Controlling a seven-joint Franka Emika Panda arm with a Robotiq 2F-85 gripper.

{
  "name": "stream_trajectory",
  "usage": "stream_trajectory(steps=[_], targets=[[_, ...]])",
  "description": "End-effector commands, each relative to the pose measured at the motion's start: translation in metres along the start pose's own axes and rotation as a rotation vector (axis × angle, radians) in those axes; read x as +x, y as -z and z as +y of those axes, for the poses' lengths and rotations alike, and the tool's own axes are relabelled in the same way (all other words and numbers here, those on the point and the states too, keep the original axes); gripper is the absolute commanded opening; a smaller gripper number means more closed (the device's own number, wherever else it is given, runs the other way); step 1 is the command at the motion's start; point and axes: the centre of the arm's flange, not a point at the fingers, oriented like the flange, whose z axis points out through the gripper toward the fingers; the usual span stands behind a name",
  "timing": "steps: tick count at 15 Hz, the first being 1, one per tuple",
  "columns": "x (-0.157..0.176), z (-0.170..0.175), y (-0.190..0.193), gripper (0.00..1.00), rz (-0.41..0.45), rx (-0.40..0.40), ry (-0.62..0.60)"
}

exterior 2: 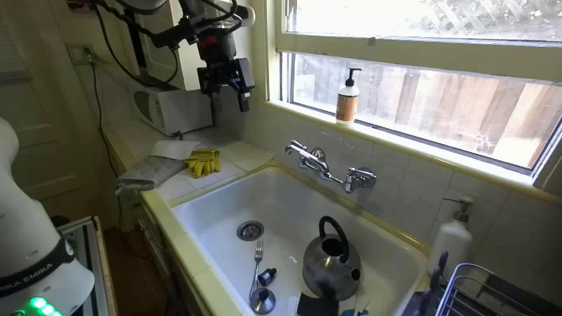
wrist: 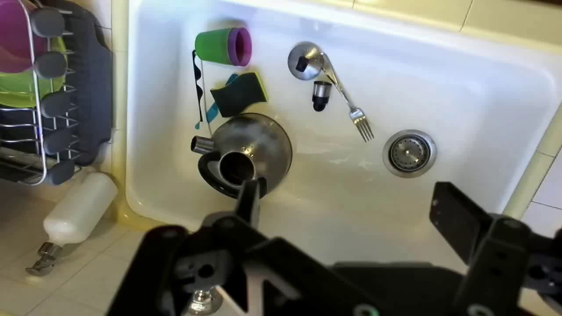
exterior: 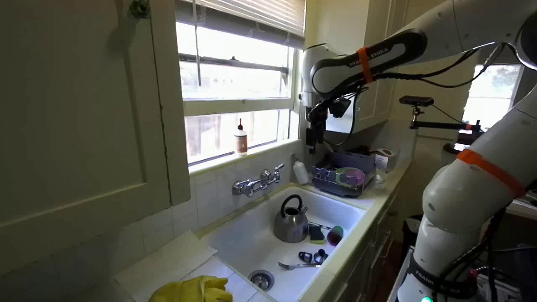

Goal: Pick up the lid in the sink drain

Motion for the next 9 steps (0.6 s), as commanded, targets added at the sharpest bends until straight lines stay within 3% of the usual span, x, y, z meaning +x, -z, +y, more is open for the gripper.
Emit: stream_trajectory(steps=[1, 4, 9], targets=[[0.000, 0.000, 0.000, 1.00, 0.000, 0.000, 0.000], [0.008, -0.009, -0.007, 1.00, -0.017, 0.001, 0.017], [0.047, -0.074, -0.082, 1.00, -0.090, 0.096, 0.188]])
